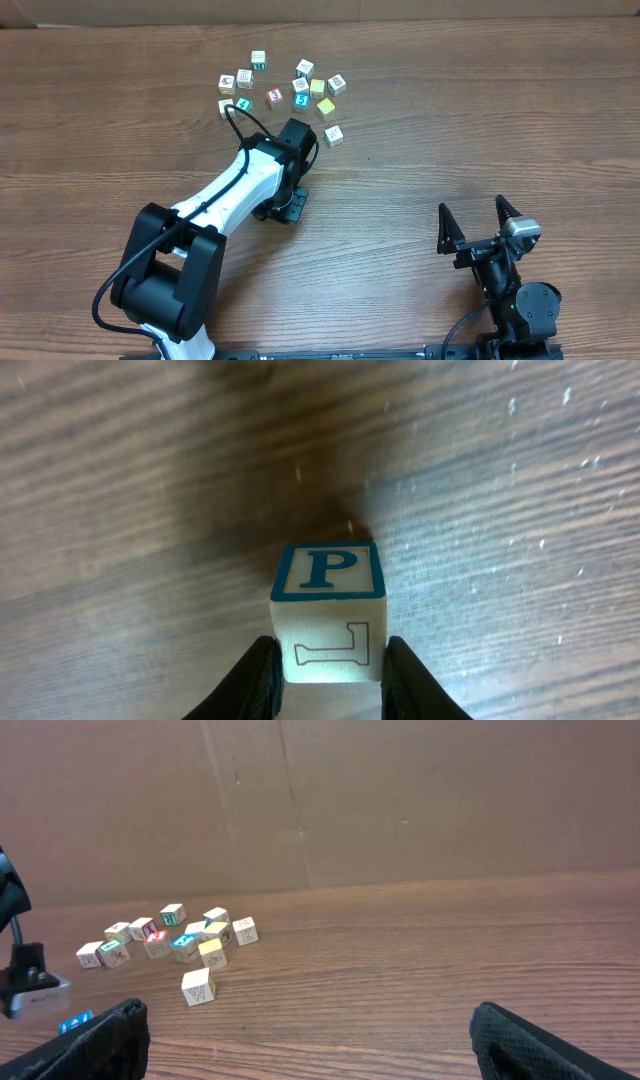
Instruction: Form a circle
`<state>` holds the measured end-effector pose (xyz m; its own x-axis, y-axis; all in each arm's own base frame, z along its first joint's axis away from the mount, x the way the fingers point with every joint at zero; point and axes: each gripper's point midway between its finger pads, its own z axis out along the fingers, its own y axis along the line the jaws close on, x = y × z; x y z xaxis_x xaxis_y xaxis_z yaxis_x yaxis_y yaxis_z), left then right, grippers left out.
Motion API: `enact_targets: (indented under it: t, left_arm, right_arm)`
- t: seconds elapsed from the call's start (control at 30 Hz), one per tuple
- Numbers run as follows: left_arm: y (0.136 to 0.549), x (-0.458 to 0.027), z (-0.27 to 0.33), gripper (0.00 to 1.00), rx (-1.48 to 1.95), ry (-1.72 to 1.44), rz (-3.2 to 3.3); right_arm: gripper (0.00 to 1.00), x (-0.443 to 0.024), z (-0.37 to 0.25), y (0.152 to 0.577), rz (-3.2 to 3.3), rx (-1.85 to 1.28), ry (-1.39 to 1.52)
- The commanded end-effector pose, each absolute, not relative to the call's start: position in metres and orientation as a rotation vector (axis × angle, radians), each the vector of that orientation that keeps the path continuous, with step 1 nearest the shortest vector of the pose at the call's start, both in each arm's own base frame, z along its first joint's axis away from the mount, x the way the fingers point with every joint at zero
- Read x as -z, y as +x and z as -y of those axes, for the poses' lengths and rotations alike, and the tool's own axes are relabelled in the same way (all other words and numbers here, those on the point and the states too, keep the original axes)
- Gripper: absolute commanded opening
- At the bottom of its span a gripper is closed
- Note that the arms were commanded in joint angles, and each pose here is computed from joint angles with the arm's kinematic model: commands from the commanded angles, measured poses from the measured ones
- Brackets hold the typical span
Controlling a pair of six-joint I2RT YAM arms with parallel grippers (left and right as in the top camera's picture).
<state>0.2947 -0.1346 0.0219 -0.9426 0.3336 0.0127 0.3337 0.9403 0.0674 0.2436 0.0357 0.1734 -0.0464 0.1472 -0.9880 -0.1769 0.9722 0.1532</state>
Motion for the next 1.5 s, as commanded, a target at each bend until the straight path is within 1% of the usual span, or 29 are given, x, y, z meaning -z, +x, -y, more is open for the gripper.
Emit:
enact_targets:
  t: [0.0,0.17,0.3,0.7,0.8,0.87,1.13,1.2,1.3,1.4,1.47]
  left_arm:
    - [0.304,-0.022,0.135,0.24,0.132,-0.656,3.116]
    - [0.315,-0.023,0.139,0.23,0.136,-0.776,3.134]
    - [0.318,-0.023,0.134,0.24,0.182,-0.776,3.139]
    - [0.321,-0.024,0.136,0.24,0.174,-0.770,3.159]
    - [0.322,-0.024,0.137,0.25,0.167,-0.661,3.191]
    - [0.322,-0.024,0.136,0.28,0.161,-0.551,3.214]
    - [0.320,-0.024,0.136,0.29,0.140,-0.189,3.261]
    - [0.320,-0.024,0.136,0.34,0.134,-0.150,3.264]
    - [0.319,-0.023,0.136,0.38,0.131,-0.121,3.262]
    - [0.315,-0.023,0.138,0.39,0.110,-0.110,3.244]
    - [0.313,-0.023,0.138,0.37,0.110,-0.110,3.237]
  right_arm:
    - [1.00,-0.172,-0.034,0.244,-1.590,-0.257,-0.019]
    - [1.00,-0.172,-0.034,0.244,-1.590,-0.257,-0.019]
    - [1.00,-0.172,-0.034,0.244,-1.590,-0.257,-0.019]
    - [1.00,-0.172,-0.034,0.244,-1.590,-0.257,-0.019]
    - [1.00,-0.172,-0.034,0.244,-1.590,-0.257,-0.019]
    - [1.00,-0.172,-0.034,0.244,-1.590,-0.257,-0.019]
    - [1.00,-0.172,-0.034,0.244,-1.590,-0.257,-0.019]
    - [1.00,-0.172,-0.034,0.244,-1.590,-0.257,-0.019]
    - [1.00,-0.172,-0.034,0.244,-1.590,-0.257,-0.019]
    - [1.00,-0.172,-0.034,0.244,-1.590,-0.257,-0.019]
    - [1.00,-0.172,-0.034,0.244,-1.590,-0.257,-0.019]
